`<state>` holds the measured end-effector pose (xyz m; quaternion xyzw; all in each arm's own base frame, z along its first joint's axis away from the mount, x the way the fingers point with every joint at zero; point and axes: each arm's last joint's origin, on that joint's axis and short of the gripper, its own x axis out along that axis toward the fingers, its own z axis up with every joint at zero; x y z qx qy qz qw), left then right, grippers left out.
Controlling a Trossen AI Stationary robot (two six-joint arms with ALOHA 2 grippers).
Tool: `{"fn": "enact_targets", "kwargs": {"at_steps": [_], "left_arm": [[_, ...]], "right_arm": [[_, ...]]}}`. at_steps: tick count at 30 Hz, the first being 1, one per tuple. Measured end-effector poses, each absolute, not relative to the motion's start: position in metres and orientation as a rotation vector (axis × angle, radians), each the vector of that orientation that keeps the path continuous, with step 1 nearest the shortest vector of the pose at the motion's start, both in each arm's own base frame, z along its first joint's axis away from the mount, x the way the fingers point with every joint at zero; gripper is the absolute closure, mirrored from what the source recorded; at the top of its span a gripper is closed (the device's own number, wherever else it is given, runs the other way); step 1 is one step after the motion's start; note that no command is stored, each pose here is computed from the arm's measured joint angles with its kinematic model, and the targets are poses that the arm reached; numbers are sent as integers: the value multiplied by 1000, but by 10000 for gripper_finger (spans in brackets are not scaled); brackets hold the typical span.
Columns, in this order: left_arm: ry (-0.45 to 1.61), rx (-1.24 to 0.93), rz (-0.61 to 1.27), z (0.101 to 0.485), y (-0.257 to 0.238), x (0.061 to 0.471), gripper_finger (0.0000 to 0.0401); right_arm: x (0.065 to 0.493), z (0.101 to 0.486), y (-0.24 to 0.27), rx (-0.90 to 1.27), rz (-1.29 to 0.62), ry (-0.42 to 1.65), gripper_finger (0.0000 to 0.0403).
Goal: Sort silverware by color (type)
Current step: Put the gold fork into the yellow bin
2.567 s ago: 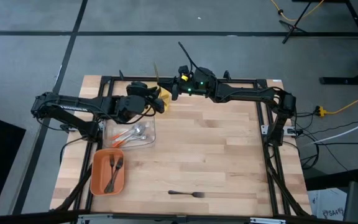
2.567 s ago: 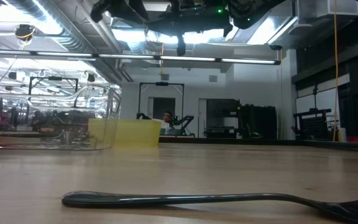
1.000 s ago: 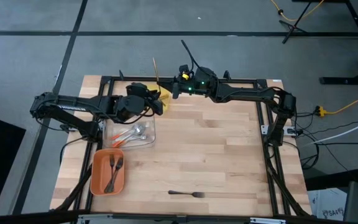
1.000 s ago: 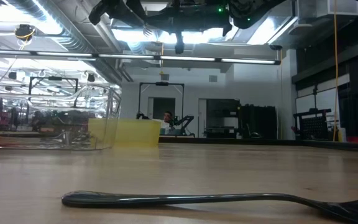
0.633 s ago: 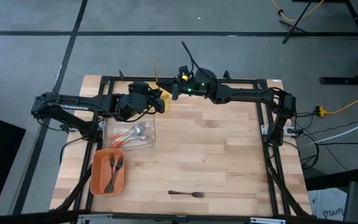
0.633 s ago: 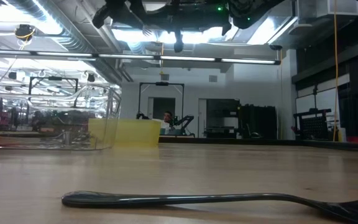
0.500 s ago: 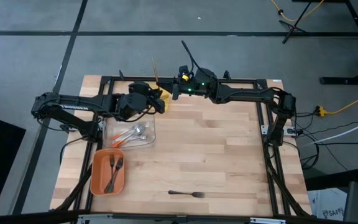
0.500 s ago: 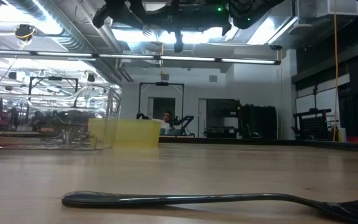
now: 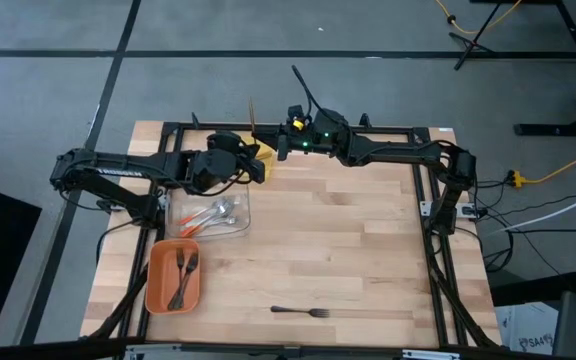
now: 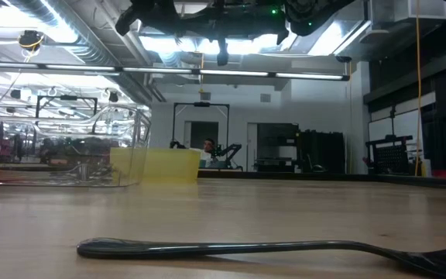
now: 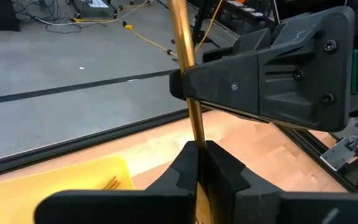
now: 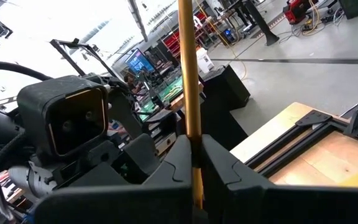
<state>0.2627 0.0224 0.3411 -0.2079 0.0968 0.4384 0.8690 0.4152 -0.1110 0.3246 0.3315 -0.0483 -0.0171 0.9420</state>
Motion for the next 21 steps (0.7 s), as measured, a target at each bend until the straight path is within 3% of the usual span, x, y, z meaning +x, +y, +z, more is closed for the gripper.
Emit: {"fn": "enact_targets", "kwargs": {"at_steps": [8,17,21], "left_arm": [[212,-422,915,341,22,263,392],[220,-417,906,340,22,263,394],[226,-421,895,340,22,263,394]], "right_arm": [[415,323,-111,682,-39,-85,394],[415,324,-111,686,-38,-84,312],[416,320,-111,674,-41,-46,293]]}}
